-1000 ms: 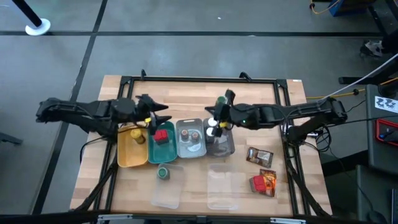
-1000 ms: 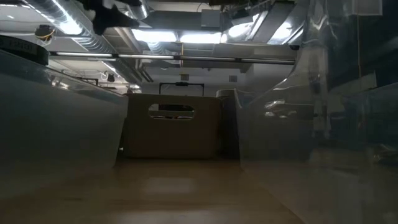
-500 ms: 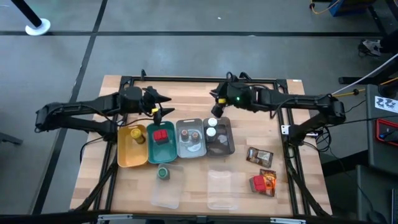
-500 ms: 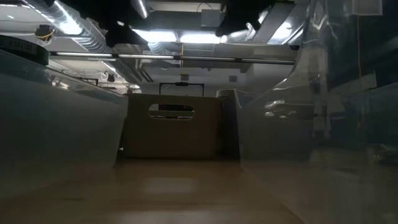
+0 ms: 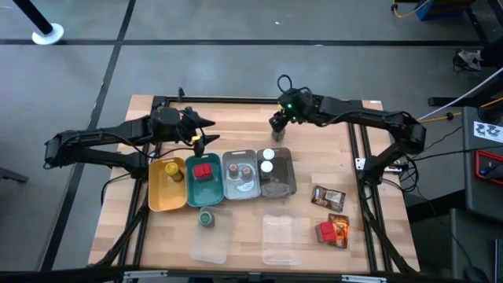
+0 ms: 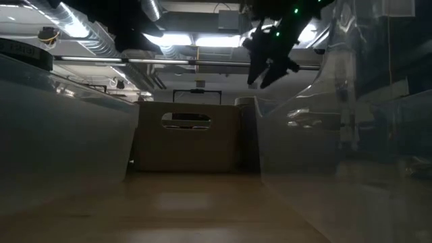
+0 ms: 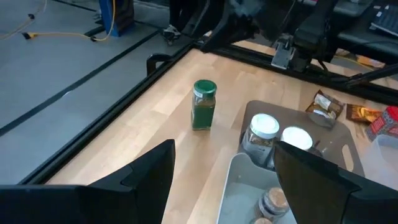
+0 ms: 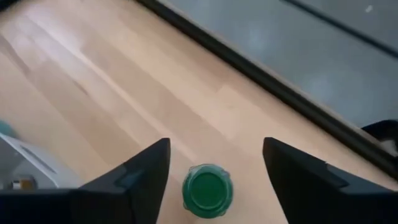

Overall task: Sort spices by type
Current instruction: Put the green seasoning bottle into the left transparent bin

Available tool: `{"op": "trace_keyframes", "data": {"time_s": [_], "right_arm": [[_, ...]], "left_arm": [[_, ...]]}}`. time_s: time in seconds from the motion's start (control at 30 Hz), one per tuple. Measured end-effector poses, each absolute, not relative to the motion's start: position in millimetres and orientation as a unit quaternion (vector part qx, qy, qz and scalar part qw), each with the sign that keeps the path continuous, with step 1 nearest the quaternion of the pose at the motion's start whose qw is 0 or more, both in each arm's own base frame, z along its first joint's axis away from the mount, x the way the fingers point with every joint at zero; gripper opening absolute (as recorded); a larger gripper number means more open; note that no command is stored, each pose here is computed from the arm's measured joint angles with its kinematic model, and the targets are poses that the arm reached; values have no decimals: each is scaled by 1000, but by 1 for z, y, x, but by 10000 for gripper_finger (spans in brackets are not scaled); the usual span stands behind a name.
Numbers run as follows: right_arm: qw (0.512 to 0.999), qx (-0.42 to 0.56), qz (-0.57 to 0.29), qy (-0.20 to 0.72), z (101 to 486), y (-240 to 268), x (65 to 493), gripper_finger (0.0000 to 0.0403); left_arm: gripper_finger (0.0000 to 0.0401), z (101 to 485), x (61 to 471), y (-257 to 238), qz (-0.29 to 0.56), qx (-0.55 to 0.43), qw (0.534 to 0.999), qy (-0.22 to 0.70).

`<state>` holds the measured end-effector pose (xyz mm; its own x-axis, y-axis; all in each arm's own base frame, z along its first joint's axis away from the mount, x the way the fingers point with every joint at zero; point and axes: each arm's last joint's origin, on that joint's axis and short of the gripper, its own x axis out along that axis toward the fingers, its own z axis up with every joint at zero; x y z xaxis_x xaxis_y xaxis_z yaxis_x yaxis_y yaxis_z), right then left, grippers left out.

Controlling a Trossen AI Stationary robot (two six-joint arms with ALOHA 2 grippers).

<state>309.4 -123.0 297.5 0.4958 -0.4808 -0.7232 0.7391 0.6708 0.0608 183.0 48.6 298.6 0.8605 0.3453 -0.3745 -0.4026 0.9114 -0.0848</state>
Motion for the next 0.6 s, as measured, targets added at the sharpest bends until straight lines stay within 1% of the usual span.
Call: {"op": "trace_keyframes", "data": {"time_s": [0.2, 0.43, 0.6], "right_arm": [[828, 197, -349, 391, 270, -132, 322, 276], [814, 197, -340, 428, 245, -135, 333, 276], [804, 196, -341, 446, 233, -137, 337, 276]], "left_arm": [[255, 293, 181, 48, 196, -82, 955, 207], [255, 291, 179, 48, 197, -84, 951, 223], [255, 291, 179, 48, 197, -84, 951, 223]]}}
